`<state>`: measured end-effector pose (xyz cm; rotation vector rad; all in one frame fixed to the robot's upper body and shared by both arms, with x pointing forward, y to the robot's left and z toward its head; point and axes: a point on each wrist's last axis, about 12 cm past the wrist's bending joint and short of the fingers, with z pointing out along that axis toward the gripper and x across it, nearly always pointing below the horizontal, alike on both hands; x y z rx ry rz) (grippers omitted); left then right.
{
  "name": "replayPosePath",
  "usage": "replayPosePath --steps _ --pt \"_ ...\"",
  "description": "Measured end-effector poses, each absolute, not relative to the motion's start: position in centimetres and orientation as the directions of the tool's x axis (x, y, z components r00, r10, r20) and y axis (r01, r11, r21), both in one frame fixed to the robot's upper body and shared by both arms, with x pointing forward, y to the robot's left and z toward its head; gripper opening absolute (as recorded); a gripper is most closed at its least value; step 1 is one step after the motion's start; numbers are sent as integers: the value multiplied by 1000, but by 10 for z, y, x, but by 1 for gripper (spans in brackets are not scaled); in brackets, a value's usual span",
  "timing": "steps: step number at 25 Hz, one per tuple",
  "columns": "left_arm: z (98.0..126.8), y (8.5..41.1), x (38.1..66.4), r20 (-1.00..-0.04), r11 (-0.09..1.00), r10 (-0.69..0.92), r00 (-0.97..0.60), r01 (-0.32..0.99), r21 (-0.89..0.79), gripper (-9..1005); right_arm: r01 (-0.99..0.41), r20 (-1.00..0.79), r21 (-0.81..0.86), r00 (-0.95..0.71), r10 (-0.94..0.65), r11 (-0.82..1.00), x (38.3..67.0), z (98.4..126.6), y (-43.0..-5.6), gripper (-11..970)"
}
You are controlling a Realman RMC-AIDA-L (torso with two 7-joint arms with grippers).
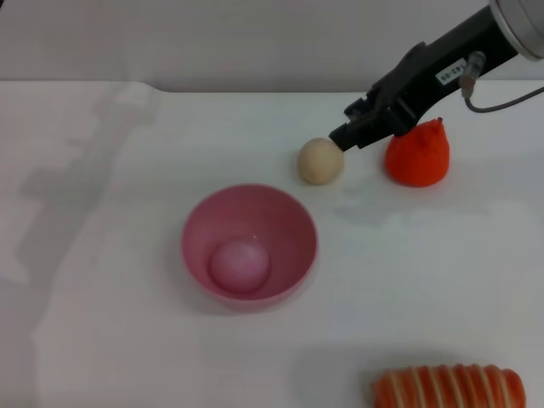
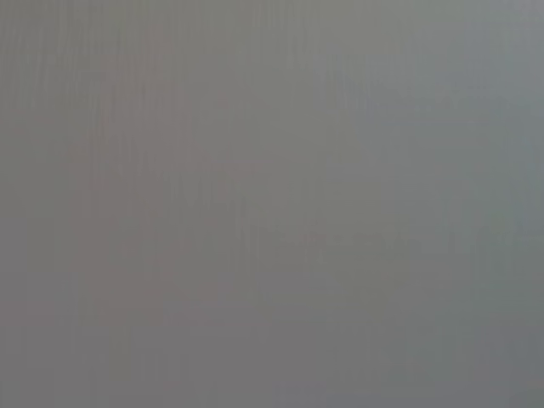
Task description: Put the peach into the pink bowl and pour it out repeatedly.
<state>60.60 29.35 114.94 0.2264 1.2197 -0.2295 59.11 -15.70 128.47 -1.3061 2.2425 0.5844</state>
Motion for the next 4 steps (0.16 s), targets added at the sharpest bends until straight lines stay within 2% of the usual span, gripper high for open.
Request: replayPosePath --steps 4 --pt "1147 293 605 -945 954 -54 322 296 46 452 -855 -694 79 -416 -588 513 590 1279 -170 397"
